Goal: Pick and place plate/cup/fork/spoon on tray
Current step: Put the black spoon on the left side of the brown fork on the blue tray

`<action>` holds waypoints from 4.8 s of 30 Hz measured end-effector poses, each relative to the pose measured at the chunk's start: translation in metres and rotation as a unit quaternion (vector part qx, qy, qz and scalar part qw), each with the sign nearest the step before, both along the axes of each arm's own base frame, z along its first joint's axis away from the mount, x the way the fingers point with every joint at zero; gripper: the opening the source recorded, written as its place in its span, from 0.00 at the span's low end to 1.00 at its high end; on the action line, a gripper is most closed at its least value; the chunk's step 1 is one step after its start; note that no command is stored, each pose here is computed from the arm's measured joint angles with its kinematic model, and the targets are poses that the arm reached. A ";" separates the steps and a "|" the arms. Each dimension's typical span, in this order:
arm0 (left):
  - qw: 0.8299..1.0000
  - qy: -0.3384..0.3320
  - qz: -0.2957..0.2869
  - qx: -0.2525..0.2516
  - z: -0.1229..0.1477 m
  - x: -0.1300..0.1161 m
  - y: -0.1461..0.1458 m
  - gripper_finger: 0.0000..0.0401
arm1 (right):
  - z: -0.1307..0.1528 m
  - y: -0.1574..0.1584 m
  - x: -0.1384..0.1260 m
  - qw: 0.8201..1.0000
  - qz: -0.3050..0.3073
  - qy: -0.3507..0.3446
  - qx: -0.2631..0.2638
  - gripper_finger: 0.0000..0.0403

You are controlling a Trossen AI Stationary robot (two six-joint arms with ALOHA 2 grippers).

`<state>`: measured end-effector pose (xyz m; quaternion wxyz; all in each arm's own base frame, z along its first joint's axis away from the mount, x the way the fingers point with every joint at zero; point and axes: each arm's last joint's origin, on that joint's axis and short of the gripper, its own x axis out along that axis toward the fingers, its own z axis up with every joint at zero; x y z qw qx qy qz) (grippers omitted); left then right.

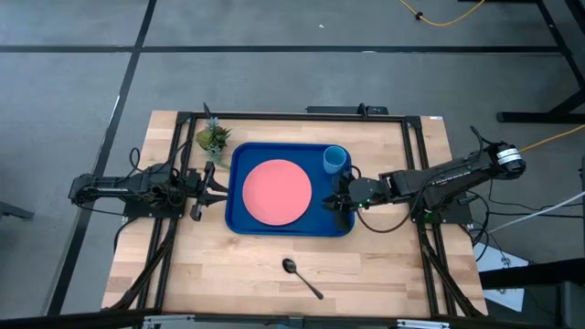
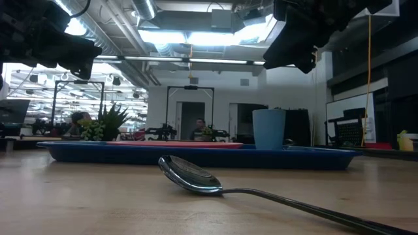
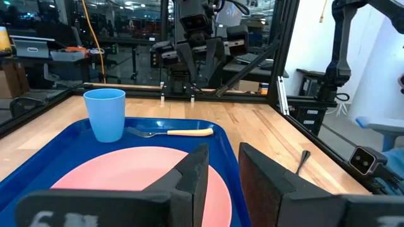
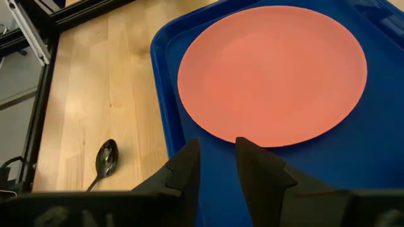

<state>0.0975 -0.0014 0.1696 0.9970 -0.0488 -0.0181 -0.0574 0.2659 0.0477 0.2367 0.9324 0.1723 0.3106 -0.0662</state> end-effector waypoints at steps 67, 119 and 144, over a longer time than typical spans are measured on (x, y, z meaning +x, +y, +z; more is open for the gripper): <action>1.000 0.002 0.013 -0.001 0.000 0.000 0.001 0.20 | -0.034 0.196 0.138 0.915 -0.257 0.300 0.082 0.26; 1.000 0.003 0.013 -0.001 0.000 0.000 0.001 0.20 | -0.106 0.218 0.142 0.918 -0.209 0.326 0.085 0.26; 1.000 0.003 0.013 -0.001 0.000 0.000 0.001 0.20 | -0.106 0.218 0.142 0.924 -0.185 0.328 0.068 0.24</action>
